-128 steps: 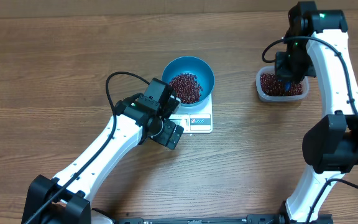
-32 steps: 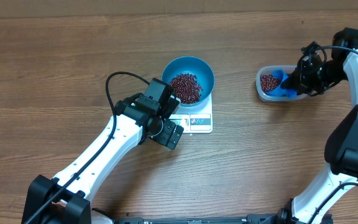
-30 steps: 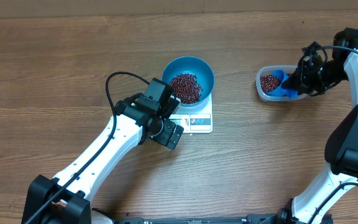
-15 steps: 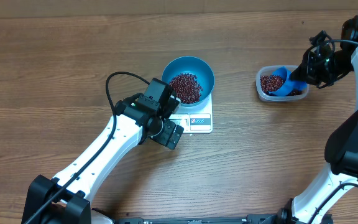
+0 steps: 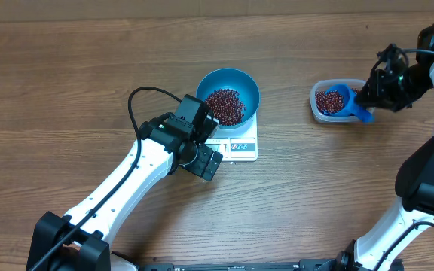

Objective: Scoop item into bowl and weigh 150g on scale
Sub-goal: 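Drag the scoop through the beans to fill it with right gripper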

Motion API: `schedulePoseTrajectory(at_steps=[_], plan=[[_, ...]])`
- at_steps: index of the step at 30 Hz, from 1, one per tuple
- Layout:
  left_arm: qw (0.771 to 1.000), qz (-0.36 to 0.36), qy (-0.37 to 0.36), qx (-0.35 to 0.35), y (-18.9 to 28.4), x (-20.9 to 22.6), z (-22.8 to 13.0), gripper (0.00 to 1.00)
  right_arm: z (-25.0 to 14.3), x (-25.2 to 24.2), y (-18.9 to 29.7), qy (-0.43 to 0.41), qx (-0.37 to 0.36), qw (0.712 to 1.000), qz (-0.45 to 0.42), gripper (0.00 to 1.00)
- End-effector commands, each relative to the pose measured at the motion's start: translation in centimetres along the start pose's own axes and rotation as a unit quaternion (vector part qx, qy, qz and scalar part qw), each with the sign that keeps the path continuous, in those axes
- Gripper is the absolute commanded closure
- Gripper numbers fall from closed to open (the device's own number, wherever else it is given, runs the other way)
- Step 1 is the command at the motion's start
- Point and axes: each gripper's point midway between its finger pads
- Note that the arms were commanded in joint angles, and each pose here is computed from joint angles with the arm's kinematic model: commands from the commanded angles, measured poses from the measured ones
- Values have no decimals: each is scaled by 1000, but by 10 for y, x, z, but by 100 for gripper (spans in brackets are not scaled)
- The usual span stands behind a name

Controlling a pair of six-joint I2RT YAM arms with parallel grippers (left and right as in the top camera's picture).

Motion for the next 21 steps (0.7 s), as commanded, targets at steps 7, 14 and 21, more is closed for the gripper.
schedulePoseTrajectory(at_steps=[7, 14, 21], plan=[[1000, 3, -8, -11, 6, 2, 3, 0, -19, 19, -16, 49, 61, 997, 2, 66], [1000, 3, -8, -11, 6, 2, 3, 0, -47, 17, -51, 54, 122, 991, -18, 65], [1000, 3, -8, -11, 6, 2, 3, 0, -41, 18, -55, 32, 107, 994, -13, 75]])
Point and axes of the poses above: each gripper's point midway between its finger pads, its own y axis back along the fingers, its own x axis along the line the jaws close on, z = x × y, and after that the axes turned 14 degrees about y, right-handed
